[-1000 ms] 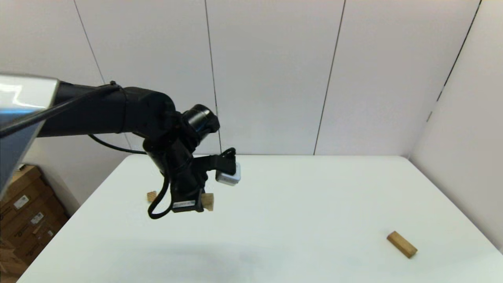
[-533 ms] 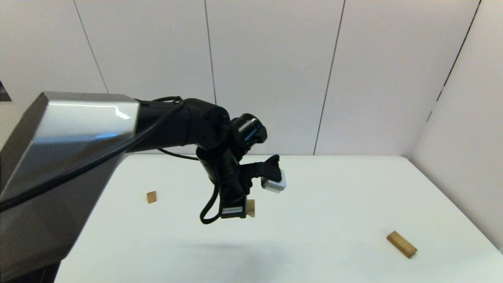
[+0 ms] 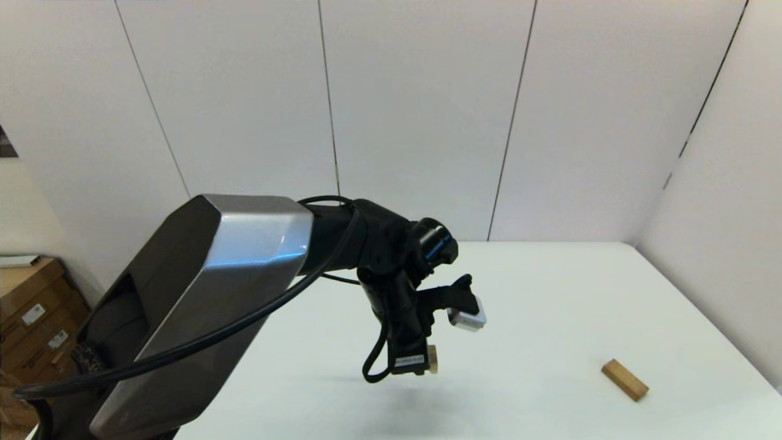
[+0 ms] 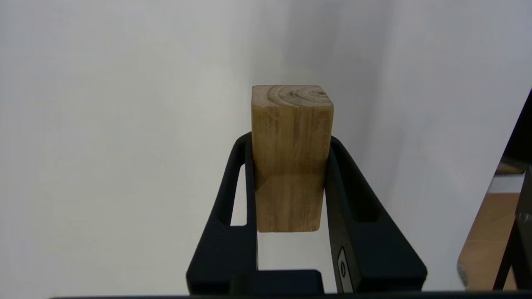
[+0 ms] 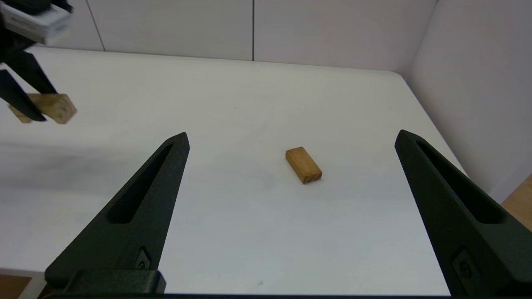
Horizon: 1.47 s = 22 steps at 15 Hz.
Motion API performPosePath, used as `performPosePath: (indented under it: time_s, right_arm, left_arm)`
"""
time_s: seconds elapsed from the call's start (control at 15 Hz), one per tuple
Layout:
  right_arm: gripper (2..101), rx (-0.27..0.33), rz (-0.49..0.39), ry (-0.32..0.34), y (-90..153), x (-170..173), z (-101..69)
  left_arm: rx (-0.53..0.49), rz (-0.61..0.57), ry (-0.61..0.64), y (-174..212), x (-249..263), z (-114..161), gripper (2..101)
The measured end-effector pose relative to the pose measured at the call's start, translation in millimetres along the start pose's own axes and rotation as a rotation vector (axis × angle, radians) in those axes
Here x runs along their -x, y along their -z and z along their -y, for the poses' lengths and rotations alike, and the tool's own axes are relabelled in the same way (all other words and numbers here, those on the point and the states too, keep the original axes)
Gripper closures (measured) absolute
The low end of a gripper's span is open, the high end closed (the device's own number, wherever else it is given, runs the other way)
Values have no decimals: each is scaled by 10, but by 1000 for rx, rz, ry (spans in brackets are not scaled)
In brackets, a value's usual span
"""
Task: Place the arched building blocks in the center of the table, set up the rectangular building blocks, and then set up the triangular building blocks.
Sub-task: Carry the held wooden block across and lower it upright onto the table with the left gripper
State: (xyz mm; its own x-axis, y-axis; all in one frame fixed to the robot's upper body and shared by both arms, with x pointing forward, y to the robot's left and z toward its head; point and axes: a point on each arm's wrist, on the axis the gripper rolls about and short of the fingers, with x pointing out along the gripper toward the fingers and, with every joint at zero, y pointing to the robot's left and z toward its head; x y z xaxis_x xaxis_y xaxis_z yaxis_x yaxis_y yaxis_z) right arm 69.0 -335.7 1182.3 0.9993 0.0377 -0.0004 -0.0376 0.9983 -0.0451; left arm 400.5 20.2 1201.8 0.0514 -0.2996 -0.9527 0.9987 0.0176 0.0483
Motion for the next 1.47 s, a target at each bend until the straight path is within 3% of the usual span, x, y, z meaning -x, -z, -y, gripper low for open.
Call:
performPosePath:
  time_s: [0.2, 1.47]
  right_arm:
    - [43, 0, 0, 0, 0, 0, 0]
    - [43, 0, 0, 0, 0, 0, 0]
  left_arm:
    - [50, 26, -21, -50, -140, -33, 757]
    - [57, 23, -46, 15, -547, -190, 757]
